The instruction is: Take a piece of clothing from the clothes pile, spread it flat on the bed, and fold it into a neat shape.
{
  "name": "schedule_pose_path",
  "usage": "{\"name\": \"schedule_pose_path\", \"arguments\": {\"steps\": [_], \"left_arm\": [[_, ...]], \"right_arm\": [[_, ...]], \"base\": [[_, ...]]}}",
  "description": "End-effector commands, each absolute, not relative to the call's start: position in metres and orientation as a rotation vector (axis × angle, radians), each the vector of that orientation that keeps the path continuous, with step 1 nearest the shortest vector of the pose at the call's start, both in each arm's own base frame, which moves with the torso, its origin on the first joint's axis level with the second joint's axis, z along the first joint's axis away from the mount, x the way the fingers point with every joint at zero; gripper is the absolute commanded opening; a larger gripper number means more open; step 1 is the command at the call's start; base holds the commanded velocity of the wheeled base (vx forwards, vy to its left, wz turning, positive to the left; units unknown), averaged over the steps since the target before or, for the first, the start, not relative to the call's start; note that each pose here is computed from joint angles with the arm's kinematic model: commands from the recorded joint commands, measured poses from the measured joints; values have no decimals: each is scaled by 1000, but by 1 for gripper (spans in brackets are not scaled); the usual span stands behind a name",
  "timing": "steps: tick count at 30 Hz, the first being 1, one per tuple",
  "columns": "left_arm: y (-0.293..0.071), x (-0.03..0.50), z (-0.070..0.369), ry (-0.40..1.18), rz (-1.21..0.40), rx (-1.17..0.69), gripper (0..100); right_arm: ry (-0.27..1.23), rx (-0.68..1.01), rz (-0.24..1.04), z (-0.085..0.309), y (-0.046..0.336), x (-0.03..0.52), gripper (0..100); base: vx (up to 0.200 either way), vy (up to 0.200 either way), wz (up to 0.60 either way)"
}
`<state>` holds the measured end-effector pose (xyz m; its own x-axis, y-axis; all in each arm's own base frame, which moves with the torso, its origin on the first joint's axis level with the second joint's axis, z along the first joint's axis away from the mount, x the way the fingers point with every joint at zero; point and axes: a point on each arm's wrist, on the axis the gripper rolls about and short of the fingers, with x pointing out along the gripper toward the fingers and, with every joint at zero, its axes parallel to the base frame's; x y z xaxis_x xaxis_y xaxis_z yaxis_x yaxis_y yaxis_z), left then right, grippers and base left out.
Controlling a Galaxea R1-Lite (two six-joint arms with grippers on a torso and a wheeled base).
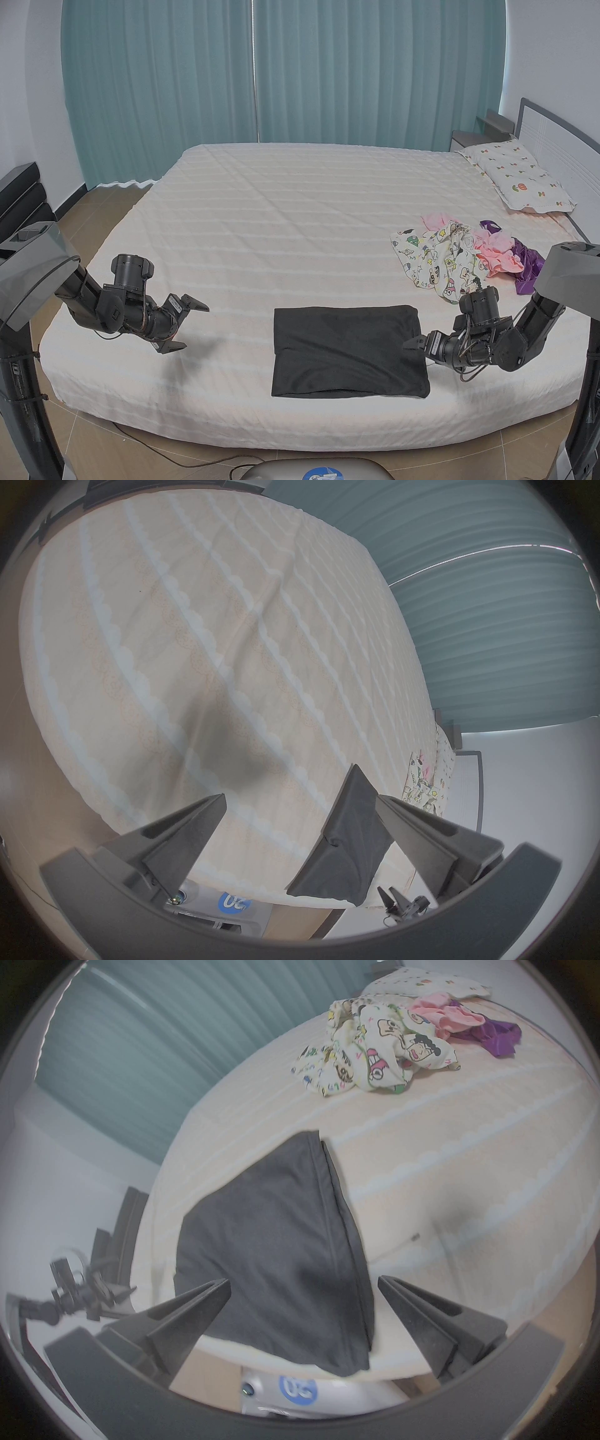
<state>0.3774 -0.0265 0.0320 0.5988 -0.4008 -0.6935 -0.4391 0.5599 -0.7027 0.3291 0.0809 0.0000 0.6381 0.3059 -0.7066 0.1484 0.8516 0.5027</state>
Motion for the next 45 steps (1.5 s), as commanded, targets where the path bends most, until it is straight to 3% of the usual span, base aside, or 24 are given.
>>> {"name": "schedule_pose_path", "arguments": {"steps": [1,6,19,20,45], "left_arm": [[-27,377,32,975,23,-1016,100],[-27,378,32,973,26,-1017,100],[-27,377,32,972,32,-1016,100],[-27,377,32,971,33,-1016,100],[-27,378,32,970,33,-1017,100]], "right_arm": [[851,622,65,-8,81,355,100],[804,643,22,-13,77,375,100],[740,664,7,-33,83,398,100],[738,663,8,-33,84,398,0],[680,721,-72,-28,66,404,0]], "base": [[200,0,0],[200,0,0],[0,0,0],[0,0,0],[0,0,0]]}}
